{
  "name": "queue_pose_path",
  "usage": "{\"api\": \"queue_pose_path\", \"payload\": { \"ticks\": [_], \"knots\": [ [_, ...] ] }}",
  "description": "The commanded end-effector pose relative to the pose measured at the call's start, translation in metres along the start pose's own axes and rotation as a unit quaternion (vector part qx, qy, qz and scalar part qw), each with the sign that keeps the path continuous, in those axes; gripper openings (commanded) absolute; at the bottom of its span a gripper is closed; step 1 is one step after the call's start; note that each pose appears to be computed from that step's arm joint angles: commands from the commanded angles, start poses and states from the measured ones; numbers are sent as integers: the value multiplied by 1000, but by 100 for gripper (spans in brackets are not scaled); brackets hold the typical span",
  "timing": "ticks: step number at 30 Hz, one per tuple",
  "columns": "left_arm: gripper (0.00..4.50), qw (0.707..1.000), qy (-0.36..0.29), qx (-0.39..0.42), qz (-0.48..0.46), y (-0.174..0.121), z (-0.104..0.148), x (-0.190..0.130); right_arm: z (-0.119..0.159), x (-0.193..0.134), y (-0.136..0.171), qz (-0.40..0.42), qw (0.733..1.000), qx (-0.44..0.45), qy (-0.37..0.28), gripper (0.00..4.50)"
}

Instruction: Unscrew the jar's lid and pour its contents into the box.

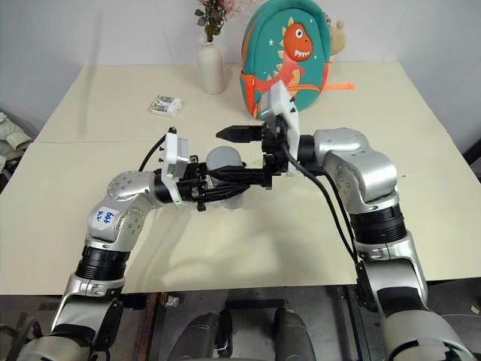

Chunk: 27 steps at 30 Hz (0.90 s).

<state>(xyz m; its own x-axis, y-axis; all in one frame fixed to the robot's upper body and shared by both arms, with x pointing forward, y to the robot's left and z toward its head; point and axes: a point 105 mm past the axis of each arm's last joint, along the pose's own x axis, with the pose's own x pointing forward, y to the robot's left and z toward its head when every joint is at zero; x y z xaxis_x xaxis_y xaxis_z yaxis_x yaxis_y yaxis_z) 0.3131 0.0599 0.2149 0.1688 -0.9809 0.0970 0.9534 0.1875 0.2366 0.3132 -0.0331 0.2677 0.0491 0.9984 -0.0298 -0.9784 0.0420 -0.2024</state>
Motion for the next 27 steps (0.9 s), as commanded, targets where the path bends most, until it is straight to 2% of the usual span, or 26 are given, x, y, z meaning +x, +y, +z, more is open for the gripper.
{"api": "queue_pose_path", "payload": {
  "ticks": [1, 8, 21, 27],
  "knots": [
    [205, 999, -18, 22, -18, -4, 12, 6, 14, 8, 2, 10, 1000, -21, -11, 449],
    [205, 999, -20, 21, -19, -5, 12, 7, 11, 7, -10, -22, 1000, -15, -2, 449],
    [205, 1000, -17, 22, -9, -1, 12, 2, 3, -56, -30, -97, 995, -6, 25, 449],
    [205, 1000, -11, 21, -9, -1, 11, -3, 6, -72, -34, -113, 993, -9, 29, 449]
  ]
}}
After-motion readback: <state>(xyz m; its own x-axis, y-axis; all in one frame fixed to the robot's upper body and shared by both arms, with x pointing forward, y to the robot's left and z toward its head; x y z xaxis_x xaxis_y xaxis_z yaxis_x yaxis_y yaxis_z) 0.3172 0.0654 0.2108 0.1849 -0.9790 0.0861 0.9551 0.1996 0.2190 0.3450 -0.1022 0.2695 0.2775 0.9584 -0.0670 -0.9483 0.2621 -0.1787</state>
